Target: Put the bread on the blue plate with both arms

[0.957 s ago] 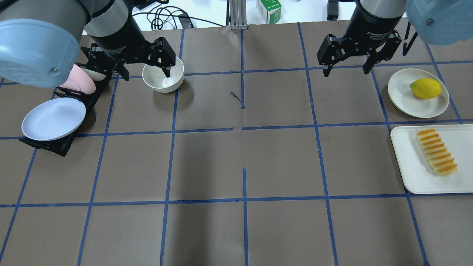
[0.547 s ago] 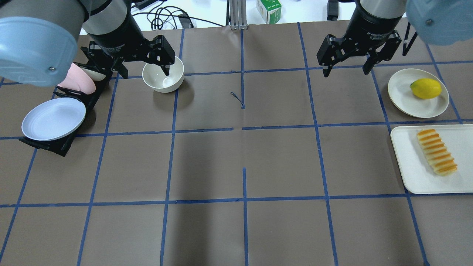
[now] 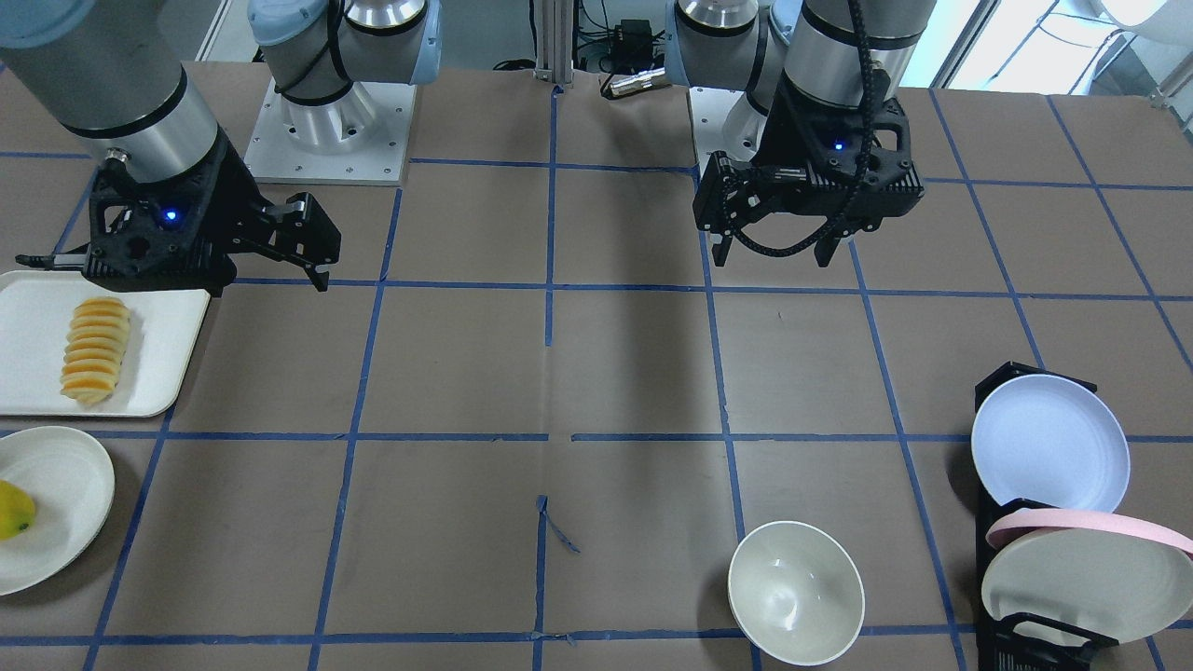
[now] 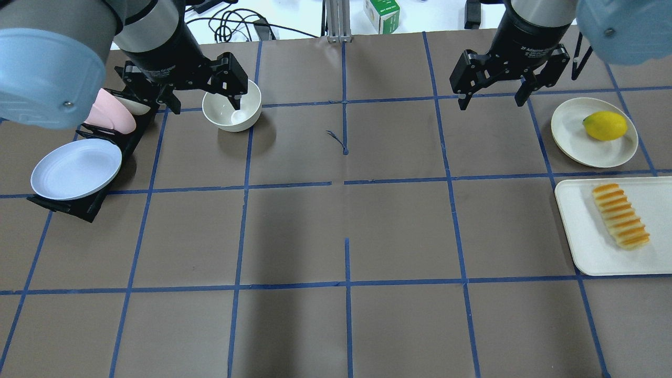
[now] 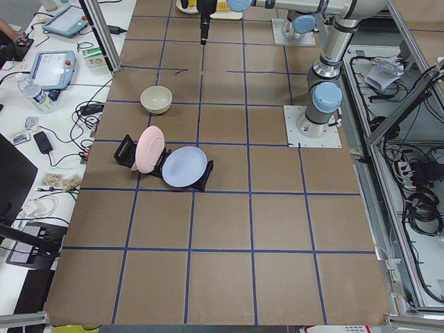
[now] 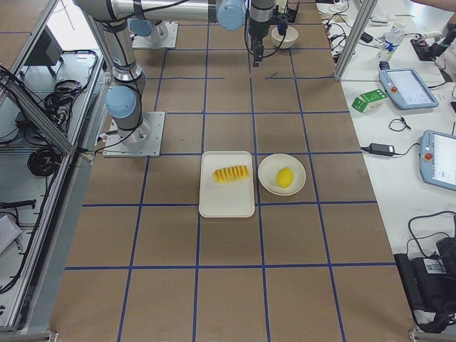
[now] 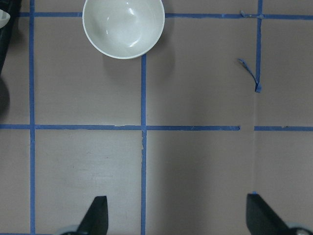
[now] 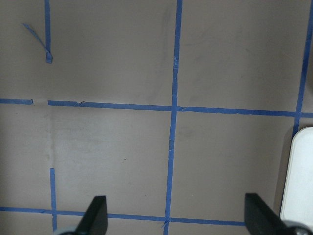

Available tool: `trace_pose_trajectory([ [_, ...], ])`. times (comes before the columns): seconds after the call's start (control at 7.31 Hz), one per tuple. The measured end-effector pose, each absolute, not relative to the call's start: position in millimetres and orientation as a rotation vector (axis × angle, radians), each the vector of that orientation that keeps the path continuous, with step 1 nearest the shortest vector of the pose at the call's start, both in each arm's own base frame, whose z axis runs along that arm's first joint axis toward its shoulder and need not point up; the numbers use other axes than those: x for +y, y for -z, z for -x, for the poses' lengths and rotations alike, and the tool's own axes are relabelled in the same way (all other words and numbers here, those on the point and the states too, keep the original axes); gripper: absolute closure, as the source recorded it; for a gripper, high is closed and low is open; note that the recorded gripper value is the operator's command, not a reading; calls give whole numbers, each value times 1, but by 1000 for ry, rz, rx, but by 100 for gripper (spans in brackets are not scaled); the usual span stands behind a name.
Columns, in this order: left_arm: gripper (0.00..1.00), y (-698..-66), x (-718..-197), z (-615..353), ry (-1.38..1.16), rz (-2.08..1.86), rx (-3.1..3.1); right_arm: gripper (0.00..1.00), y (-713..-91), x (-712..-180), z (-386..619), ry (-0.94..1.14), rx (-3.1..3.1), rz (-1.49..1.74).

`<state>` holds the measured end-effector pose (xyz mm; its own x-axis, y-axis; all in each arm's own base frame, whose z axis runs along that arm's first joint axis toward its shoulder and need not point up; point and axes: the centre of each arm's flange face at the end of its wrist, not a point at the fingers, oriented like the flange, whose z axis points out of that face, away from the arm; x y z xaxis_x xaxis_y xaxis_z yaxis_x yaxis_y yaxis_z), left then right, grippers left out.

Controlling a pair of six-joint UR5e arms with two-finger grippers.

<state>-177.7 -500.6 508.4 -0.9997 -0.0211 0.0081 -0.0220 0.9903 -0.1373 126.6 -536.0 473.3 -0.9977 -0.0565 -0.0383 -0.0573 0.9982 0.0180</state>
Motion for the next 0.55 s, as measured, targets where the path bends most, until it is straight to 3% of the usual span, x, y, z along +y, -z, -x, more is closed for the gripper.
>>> trace_pose_trajectory([
  [0.55, 0, -520, -492, 176, -245, -36, -3121, 0, -472, -536, -126, -35, 3103, 89],
])
